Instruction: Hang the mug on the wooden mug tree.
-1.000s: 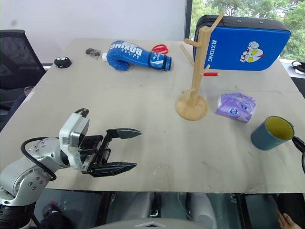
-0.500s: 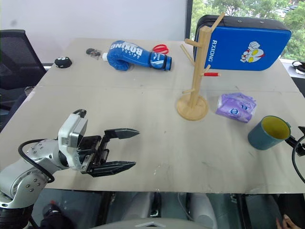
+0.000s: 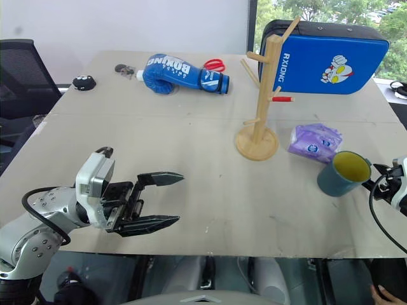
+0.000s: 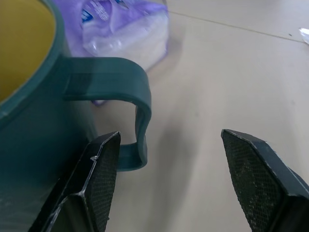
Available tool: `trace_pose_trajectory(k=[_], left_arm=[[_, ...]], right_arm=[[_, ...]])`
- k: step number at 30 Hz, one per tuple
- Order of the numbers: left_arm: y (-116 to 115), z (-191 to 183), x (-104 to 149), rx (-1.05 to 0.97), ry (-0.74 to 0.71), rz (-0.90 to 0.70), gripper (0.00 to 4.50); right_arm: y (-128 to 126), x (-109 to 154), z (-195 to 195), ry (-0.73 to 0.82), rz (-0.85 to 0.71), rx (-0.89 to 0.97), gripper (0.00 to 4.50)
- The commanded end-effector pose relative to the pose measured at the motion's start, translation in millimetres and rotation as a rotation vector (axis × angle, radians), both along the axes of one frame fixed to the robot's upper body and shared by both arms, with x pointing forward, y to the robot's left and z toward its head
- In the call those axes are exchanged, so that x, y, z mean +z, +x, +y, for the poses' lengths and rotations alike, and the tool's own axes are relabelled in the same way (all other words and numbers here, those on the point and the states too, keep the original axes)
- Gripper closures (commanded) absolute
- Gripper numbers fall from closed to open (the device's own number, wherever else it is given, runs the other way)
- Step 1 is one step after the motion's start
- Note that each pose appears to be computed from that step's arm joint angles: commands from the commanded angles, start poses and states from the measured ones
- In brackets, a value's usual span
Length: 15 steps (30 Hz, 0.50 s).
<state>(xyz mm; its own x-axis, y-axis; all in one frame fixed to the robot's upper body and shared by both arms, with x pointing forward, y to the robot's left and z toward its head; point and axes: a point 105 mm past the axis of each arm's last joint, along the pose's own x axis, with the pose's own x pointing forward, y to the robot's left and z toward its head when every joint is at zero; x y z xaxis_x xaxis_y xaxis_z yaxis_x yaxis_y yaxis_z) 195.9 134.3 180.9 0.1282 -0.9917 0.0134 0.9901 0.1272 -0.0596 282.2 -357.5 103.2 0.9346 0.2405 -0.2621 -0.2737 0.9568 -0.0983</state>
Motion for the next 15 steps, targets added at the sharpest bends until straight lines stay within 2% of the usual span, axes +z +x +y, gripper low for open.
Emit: trace_pose_trajectory(k=[1,7,8,11,12,14,15], left_arm=[[-5,-1,10,-0.027,-0.002,-0.044,0.00],[-4,-1,11,-0.021,-0.006,-0.047,0.00],[-4,-1,11,-0.021,-0.006,-0.047,0.00],[-3,-1,11,-0.017,-0.007,-0.047,0.00],[-3,-1,11,-0.015,-0.008,-0.047,0.00],[-3,-1,11,-0.012,-0.009,-0.048,0.00],[-3,-1,12,-0.011,-0.009,-0.048,0.00]], right_arm=[[6,7,6,0.002,-0.042,0.033,1.15],[13,4,14,0.030,-0.044,0.077,1.15],[15,3,17,0.039,-0.043,0.091,1.70],[20,1,23,0.053,-0.049,0.118,2.96],[21,2,24,0.059,-0.051,0.125,3.60],[22,3,26,0.067,-0.060,0.135,4.37],[22,4,27,0.070,-0.063,0.141,4.44]])
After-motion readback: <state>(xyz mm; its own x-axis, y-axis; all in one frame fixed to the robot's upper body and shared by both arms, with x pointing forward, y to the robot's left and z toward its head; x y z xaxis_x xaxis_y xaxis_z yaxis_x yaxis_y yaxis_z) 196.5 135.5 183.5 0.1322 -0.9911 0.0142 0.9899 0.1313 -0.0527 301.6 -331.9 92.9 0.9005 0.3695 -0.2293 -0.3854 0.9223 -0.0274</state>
